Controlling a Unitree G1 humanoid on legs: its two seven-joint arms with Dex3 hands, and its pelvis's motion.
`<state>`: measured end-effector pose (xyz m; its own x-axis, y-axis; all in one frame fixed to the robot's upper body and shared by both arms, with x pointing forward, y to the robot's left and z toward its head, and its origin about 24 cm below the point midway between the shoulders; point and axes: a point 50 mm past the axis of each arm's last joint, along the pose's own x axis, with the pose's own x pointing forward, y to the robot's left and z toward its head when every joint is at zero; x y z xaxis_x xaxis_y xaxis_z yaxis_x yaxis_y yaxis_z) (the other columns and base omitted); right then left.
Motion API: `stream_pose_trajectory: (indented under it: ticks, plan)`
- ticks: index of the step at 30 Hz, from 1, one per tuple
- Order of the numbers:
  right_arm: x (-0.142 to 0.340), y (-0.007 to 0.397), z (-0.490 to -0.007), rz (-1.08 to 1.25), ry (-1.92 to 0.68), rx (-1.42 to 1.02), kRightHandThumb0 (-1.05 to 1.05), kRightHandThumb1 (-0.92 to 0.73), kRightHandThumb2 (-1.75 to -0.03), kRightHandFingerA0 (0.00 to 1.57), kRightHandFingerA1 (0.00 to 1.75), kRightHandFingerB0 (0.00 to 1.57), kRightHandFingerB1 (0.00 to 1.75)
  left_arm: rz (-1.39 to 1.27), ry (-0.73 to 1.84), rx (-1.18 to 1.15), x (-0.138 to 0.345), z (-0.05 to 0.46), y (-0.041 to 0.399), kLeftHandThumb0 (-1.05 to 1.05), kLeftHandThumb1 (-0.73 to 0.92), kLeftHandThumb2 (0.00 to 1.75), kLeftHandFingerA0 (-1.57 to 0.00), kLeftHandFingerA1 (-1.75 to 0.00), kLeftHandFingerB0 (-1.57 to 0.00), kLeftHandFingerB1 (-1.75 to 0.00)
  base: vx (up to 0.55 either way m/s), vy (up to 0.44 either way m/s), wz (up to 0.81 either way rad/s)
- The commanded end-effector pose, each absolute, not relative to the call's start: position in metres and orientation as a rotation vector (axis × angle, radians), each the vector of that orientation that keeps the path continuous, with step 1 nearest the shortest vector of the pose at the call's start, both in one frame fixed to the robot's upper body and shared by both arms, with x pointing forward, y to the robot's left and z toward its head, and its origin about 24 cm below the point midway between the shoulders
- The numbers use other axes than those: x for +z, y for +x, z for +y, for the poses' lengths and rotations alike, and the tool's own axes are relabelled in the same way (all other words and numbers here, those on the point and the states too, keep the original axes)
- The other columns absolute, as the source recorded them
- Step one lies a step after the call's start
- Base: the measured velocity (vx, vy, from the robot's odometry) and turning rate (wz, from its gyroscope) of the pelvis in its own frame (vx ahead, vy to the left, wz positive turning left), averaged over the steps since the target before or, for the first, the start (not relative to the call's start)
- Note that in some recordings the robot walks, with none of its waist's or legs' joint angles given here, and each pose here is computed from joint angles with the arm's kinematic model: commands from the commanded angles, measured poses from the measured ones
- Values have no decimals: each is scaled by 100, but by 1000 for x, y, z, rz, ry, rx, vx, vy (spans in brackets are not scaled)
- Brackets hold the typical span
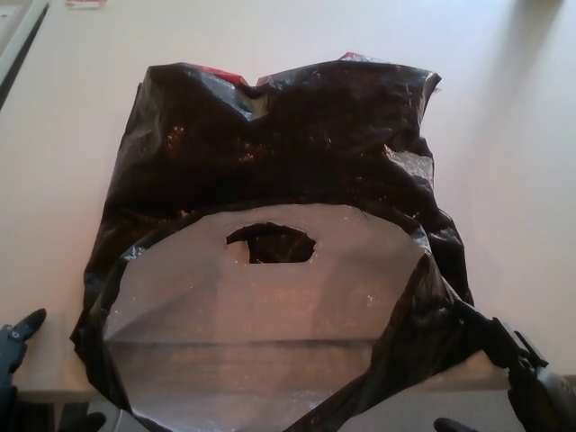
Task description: A plastic bag is kept infront of the robot in the middle of the desk and the robot uses both its hands to grab it from the top and lifts it up and then releases it.
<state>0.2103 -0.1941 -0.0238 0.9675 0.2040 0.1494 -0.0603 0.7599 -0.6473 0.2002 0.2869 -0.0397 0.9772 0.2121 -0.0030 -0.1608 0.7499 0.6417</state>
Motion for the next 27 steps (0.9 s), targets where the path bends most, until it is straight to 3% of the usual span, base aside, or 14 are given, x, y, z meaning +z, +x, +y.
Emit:
stream_pose_trajectory:
  ticks: [1,4,5,12,13,14,16,17,18,19,22,23,24,27]
  plan:
    - [-26,210,-198,-200,-697,127,-59,-40,-67,19,38,9,34,114,721,175,-48,285,191,-91,32,87,-25,-90,0,-48,0,0,0]
    - [-27,211,-198,-198,-694,123,-59,-40,-67,18,38,9,34,117,731,156,-50,282,189,-89,27,84,-18,-86,0,-52,0,0,0]
    - [-27,211,-198,-193,-686,127,-58,-40,-67,17,37,9,33,117,733,151,-51,280,189,-94,38,56,-21,-103,0,-66,0,0,0]
    - [-31,208,-199,-164,-669,130,-59,-41,-67,18,38,9,34,86,764,164,-55,269,185,-95,42,55,-7,-101,0,-67,0,0,0]
    - [-32,207,-199,-158,-674,132,-59,-41,-67,18,38,9,34,85,757,169,-55,268,184,-95,42,55,-7,-101,0,-67,0,0,0]
    - [-32,207,-199,-155,-673,132,-58,-41,-67,18,38,9,34,81,768,170,-55,268,184,-87,30,88,-8,-80,0,-54,0,0,0]
    - [-33,206,-199,-150,-678,125,-59,-41,-67,19,38,9,34,80,756,175,-56,267,183,-90,29,86,-9,-82,0,-57,0,0,0]
    - [-34,206,-199,-148,-673,122,-58,-40,-68,16,38,8,32,80,763,175,-57,266,183,-90,40,56,-8,-99,0,-67,0,0,0]
    - [-34,206,-199,-146,-670,122,-58,-40,-68,16,38,8,31,82,767,176,-57,266,183,-91,40,56,-6,-100,0,-66,0,0,0]
    - [-35,206,-198,-144,-664,122,-59,-40,-69,17,39,8,31,87,765,176,-58,265,183,-87,28,86,-3,-79,0,-57,0,0,0]
    - [-37,205,-198,-132,-644,117,-58,-39,-69,16,39,7,31,101,771,155,-60,264,182,-93,39,67,0,-92,0,-61,0,0,0]
    - [-38,205,-198,-127,-661,121,-31,-30,-87,1,48,0,49,108,779,148,-61,263,181,-94,29,83,0,-64,0,-54,0,0,0]
    - [-38,204,-198,-124,-667,123,-60,-40,-70,16,40,7,29,110,789,144,-62,262,180,-94,29,83,0,-59,0,-53,0,0,0]
    - [-40,204,-197,-122,-684,121,-61,-40,-71,17,41,7,30,108,796,142,-63,260,180,-92,28,83,0,-57,0,-57,0,0,0]
